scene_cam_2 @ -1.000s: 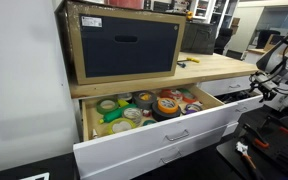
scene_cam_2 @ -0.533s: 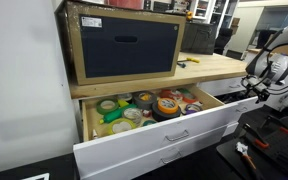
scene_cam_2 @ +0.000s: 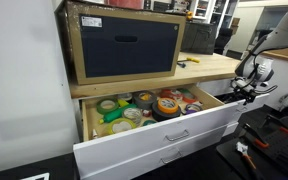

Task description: Open the second drawer from the top on the right

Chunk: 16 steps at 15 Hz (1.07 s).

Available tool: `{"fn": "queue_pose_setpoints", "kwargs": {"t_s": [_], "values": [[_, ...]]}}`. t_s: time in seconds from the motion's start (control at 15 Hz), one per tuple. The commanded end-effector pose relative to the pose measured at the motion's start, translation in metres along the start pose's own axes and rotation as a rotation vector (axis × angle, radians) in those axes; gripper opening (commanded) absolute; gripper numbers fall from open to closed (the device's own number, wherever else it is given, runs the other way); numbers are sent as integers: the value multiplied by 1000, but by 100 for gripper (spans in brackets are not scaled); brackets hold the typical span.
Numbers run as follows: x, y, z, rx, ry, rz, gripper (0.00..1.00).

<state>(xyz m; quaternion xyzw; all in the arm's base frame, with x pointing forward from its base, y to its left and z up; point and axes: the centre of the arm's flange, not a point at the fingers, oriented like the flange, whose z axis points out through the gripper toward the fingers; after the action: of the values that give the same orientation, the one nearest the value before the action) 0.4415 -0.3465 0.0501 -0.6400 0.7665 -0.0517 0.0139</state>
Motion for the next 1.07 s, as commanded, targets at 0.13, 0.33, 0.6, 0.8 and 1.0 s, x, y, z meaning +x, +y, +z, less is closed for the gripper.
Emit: {"fn": "queue_pose_setpoints", "kwargs": {"t_s": [0.13,0.33,0.6,0.8,1.0], "values": [[8,-21,23,-91,-101,-48,100],[15,-9,30,-165,-143,-60,100],[18,13,25,-239,-166,-88,100],[18,33,26,-281,-170,-131,100],[18,54,28,-318,-173,-174,100]]}}
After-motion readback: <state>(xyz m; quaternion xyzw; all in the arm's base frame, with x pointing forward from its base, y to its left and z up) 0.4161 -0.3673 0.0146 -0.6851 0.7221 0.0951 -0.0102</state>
